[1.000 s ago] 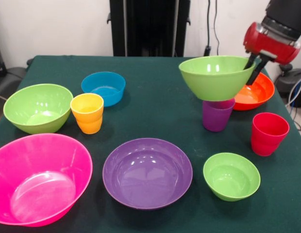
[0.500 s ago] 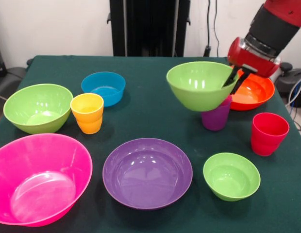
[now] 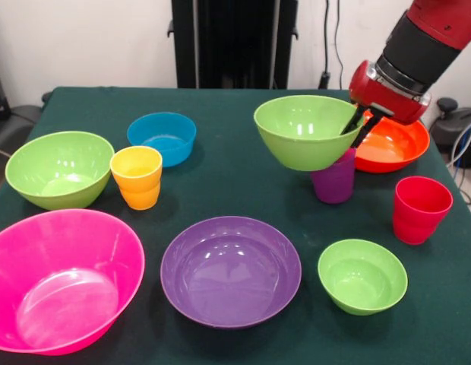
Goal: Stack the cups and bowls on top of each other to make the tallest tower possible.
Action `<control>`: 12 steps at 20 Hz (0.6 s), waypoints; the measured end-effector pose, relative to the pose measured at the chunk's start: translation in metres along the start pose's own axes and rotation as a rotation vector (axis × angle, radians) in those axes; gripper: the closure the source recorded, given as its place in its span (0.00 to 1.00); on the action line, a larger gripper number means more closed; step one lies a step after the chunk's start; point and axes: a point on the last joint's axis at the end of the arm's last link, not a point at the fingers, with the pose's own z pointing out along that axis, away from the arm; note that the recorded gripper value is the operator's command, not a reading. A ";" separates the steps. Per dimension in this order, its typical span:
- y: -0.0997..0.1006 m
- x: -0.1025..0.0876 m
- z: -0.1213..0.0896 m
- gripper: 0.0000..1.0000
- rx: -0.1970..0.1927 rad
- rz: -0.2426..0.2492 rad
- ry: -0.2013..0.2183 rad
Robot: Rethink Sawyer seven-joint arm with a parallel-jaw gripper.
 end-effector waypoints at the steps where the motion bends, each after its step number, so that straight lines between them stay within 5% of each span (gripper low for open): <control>1: 0.000 0.000 0.000 1.00 0.000 0.001 0.002; 12: 0.001 0.002 -0.002 1.00 0.008 0.016 0.039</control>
